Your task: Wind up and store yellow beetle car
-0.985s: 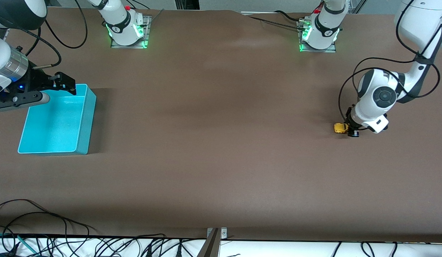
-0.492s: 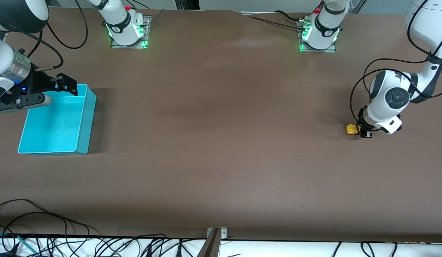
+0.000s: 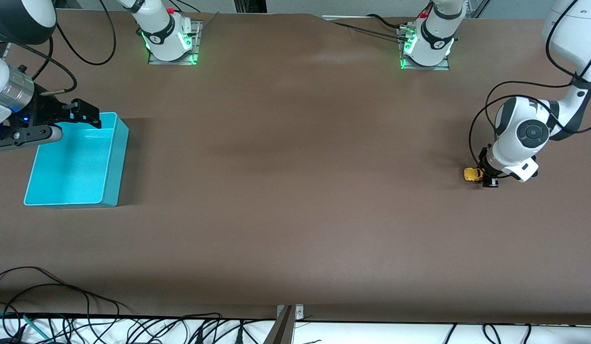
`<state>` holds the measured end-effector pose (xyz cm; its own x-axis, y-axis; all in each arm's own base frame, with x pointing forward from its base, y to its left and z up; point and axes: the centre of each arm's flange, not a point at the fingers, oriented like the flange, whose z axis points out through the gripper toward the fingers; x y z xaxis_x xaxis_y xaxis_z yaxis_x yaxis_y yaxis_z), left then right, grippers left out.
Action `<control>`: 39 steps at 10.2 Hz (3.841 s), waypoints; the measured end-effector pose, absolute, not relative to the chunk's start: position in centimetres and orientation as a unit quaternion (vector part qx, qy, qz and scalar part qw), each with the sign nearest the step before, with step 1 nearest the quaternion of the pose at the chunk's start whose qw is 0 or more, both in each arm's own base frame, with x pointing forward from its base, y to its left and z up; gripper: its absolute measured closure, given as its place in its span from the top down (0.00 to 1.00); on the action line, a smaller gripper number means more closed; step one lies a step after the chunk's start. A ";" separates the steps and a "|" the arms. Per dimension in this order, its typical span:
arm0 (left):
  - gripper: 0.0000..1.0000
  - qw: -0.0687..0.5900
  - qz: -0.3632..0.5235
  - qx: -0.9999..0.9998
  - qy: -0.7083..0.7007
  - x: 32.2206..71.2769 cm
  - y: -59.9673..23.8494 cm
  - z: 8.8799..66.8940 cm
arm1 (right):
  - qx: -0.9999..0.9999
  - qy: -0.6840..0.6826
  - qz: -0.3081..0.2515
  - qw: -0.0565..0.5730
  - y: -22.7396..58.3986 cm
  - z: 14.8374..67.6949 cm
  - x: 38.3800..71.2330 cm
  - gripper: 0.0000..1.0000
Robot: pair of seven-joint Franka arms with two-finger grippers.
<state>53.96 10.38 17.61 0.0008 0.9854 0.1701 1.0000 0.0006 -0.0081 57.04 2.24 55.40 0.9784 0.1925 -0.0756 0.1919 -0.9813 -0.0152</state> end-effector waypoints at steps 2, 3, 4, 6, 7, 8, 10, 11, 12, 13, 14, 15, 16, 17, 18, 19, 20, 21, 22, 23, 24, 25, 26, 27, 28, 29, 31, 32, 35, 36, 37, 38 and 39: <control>0.72 0.060 -0.064 -0.703 -0.706 54.7 10.6 18.2 | -0.995 -0.097 0.039 0.004 2.2 55.4 57.0 1.00; 0.75 0.059 -0.066 -0.704 -0.704 55.0 10.3 18.5 | -0.995 -0.097 0.039 0.004 2.3 55.4 57.0 1.00; 0.74 0.057 -0.068 -0.707 -0.702 55.2 9.9 18.9 | -0.994 -0.097 0.040 0.005 2.3 55.3 57.1 1.00; 0.72 0.068 -0.069 -0.712 -0.695 55.9 8.8 20.5 | -0.994 -0.101 0.042 0.005 2.7 55.1 57.1 1.00; 0.71 0.083 -0.067 -0.717 -0.689 56.6 8.1 21.6 | -0.994 -0.103 0.042 0.005 2.9 55.0 57.1 1.00; 0.72 0.092 -0.069 -0.726 -0.678 57.5 7.4 23.1 | -0.994 -0.104 0.044 0.005 3.1 55.0 57.1 1.00; 0.73 0.098 -0.073 -0.764 -0.634 59.5 6.4 26.0 | -0.993 -0.105 0.050 0.005 3.2 54.8 56.9 1.00; 0.74 0.092 -0.069 -0.786 -0.607 60.4 6.5 27.7 | -0.993 -0.105 0.052 0.005 3.2 54.8 56.9 1.00; 0.76 0.083 -0.063 -0.808 -0.580 61.3 6.9 29.7 | -0.993 -0.105 0.053 0.005 3.2 54.8 56.9 1.00; 0.82 0.081 -0.057 -0.828 -0.552 62.0 7.4 31.8 | -0.993 -0.105 0.054 0.005 3.2 54.7 56.9 1.00; 0.89 0.081 -0.056 -0.843 -0.528 62.7 7.8 34.0 | -0.993 -0.105 0.056 0.006 3.2 54.7 56.8 1.00; 0.92 0.078 -0.058 -0.855 -0.510 63.3 8.0 35.9 | -0.993 -0.105 0.058 0.006 3.2 54.7 56.8 1.00; 0.96 0.073 -0.057 -0.867 -0.489 64.0 8.0 37.5 | -0.993 -0.105 0.059 0.006 3.2 54.6 56.7 1.00; 0.96 0.076 -0.050 -0.887 -0.453 64.4 7.4 38.8 | -0.993 -0.105 0.059 0.006 3.2 54.6 56.7 1.00; 0.96 0.081 -0.040 -0.908 -0.408 64.7 6.6 40.2 | -0.993 -0.105 0.059 0.006 3.2 54.6 56.7 1.00; 1.00 0.080 -0.032 -0.928 -0.363 65.1 5.8 41.5 | -0.993 -0.106 0.060 0.006 3.3 54.6 56.7 1.00; 1.00 0.069 -0.027 -0.944 -0.321 65.5 5.2 42.8 | -0.993 -0.106 0.060 0.006 3.3 54.6 56.7 1.00; 1.00 0.062 -0.028 -0.955 -0.290 65.8 5.0 43.7 | -0.993 -0.106 0.060 0.006 3.3 54.6 56.7 1.00; 1.00 0.060 -0.028 -0.960 -0.272 66.0 4.9 44.0 | -0.993 -0.106 0.060 0.006 3.3 54.6 56.7 1.00; 1.00 0.059 -0.028 -0.962 -0.264 66.2 4.5 44.0 | -0.993 -0.106 0.060 0.006 3.3 54.6 56.7 1.00; 1.00 0.058 -0.028 -0.964 -0.258 66.2 3.9 44.1 | -0.993 -0.106 0.060 0.006 3.3 54.6 56.7 1.00; 1.00 0.057 -0.029 -0.965 -0.253 66.3 3.3 44.2 | -0.993 -0.106 0.060 0.006 3.3 54.6 56.7 1.00; 1.00 0.056 -0.031 -0.966 -0.250 66.4 2.9 44.3 | -0.992 -0.106 0.060 0.006 3.3 54.6 56.7 1.00; 1.00 0.055 -0.032 -0.967 -0.249 66.4 2.7 44.4 | -0.992 -0.106 0.060 0.006 3.3 54.6 56.7 1.00; 1.00 0.055 -0.032 -0.967 -0.248 66.4 2.6 44.5 | -0.992 -0.106 0.060 0.006 3.3 54.6 56.7 1.00; 1.00 0.055 -0.031 -0.967 -0.247 66.4 2.6 44.6 | -0.992 -0.106 0.060 0.006 3.3 54.6 56.7 1.00; 1.00 0.055 -0.031 -0.967 -0.246 66.4 2.5 44.8 | -0.992 -0.107 0.060 0.006 3.3 54.6 56.7 1.00; 1.00 0.055 -0.031 -0.967 -0.246 66.4 2.4 44.8 | -0.992 -0.107 0.060 0.006 3.3 54.6 56.7 1.00; 1.00 0.055 -0.031 -0.967 -0.245 66.4 2.4 44.8 | -0.992 -0.108 0.060 0.006 3.4 54.6 56.7 1.00; 1.00 0.055 -0.031 -0.968 -0.245 66.4 2.4 44.8 | -0.992 -0.109 0.059 0.005 3.4 54.7 56.7 1.00; 1.00 0.055 -0.031 -0.968 -0.244 66.4 2.3 44.8 | -0.992 -0.109 0.058 0.004 3.4 54.8 56.7 1.00; 1.00 0.055 -0.031 -0.968 -0.243 66.4 2.2 44.8 | -0.992 -0.109 0.057 0.003 3.3 54.9 56.7 1.00; 1.00 0.054 -0.031 -0.968 -0.243 66.4 2.1 44.8 | -0.993 -0.107 0.053 0.002 3.1 55.1 56.7 1.00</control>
